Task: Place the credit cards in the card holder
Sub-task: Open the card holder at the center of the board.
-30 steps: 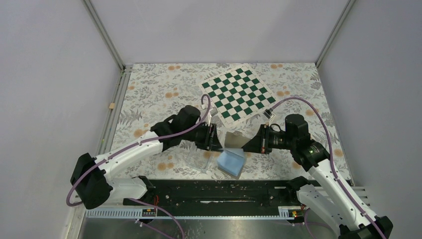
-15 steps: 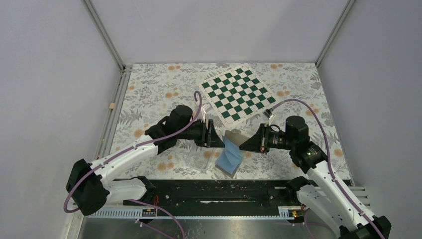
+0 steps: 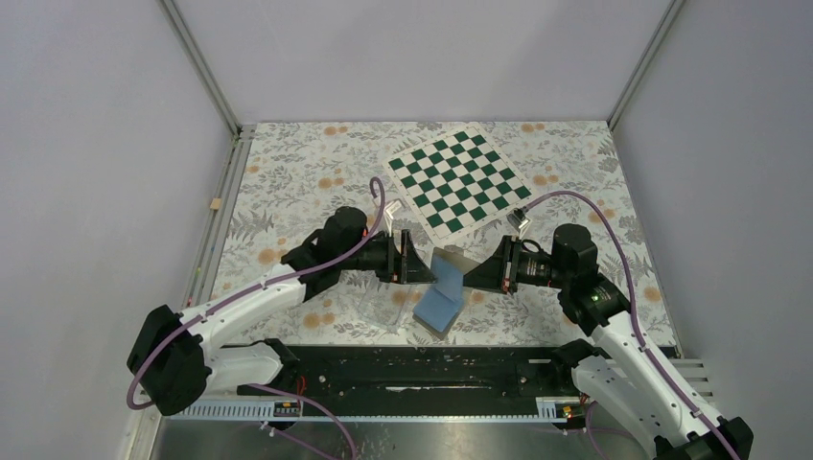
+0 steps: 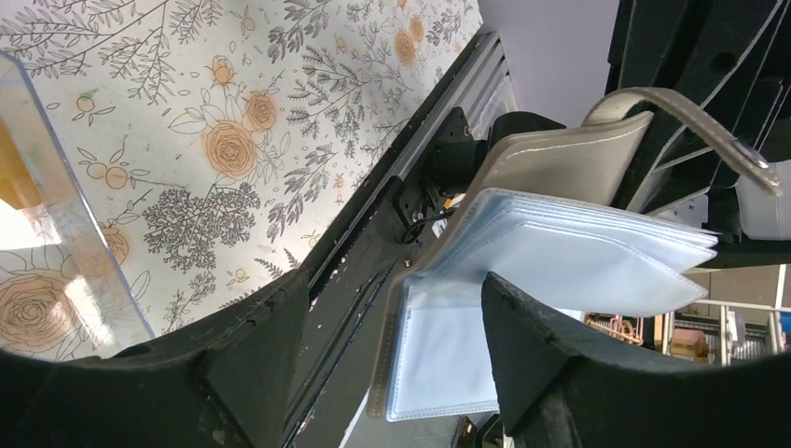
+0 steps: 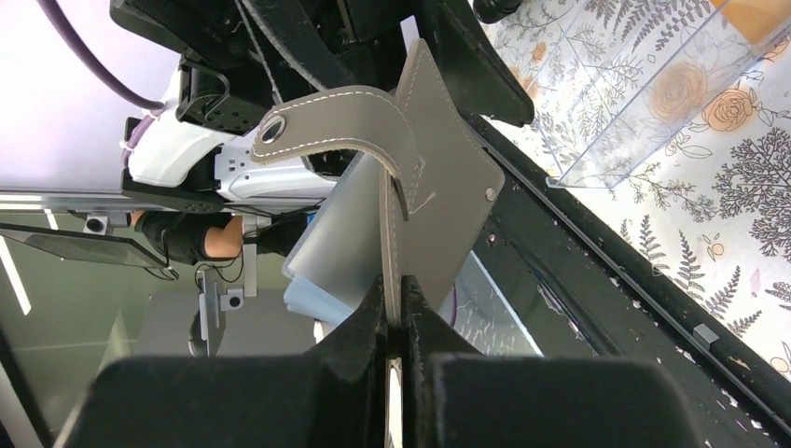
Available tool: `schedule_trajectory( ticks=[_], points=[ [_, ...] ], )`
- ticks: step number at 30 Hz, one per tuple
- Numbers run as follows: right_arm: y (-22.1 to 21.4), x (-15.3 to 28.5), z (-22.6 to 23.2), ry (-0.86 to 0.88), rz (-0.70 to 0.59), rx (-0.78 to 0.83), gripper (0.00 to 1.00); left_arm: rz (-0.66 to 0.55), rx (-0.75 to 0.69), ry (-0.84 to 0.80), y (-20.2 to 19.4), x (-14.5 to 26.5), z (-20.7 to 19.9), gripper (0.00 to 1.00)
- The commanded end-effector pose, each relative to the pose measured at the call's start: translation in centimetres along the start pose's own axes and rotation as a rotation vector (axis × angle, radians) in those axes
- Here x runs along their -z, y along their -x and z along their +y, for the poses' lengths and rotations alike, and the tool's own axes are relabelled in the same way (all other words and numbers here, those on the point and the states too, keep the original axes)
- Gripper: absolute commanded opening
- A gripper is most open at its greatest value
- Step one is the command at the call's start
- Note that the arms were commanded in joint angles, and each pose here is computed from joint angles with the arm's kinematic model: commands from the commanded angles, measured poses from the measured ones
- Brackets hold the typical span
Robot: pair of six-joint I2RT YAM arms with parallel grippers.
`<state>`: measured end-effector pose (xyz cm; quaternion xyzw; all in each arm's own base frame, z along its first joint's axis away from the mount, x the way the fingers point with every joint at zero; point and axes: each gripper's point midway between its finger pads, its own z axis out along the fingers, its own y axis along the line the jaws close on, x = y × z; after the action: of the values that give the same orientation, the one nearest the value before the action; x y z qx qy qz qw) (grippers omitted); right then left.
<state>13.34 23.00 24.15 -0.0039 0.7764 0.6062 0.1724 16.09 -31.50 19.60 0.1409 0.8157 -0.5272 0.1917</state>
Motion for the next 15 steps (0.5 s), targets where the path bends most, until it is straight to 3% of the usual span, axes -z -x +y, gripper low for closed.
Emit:
schedule_trajectory(
  ticks=[1,7,15],
  points=[
    [0.7,0.4,2.7,0.072,-0.012,0.052,0.00,-0.054,-0.037,-0.077,1.2,0.8,-1.5,0.67],
    [0.6,0.4,2.6,0.063,-0.008,0.056,0.00,-0.081,-0.052,-0.060,1.5,1.8,-1.1,0.67],
    [0.3,0.5,1.5,0.012,0.010,0.067,0.00,-0.012,-0.048,0.117,0.7,1.8,1.8,0.64]
  ],
)
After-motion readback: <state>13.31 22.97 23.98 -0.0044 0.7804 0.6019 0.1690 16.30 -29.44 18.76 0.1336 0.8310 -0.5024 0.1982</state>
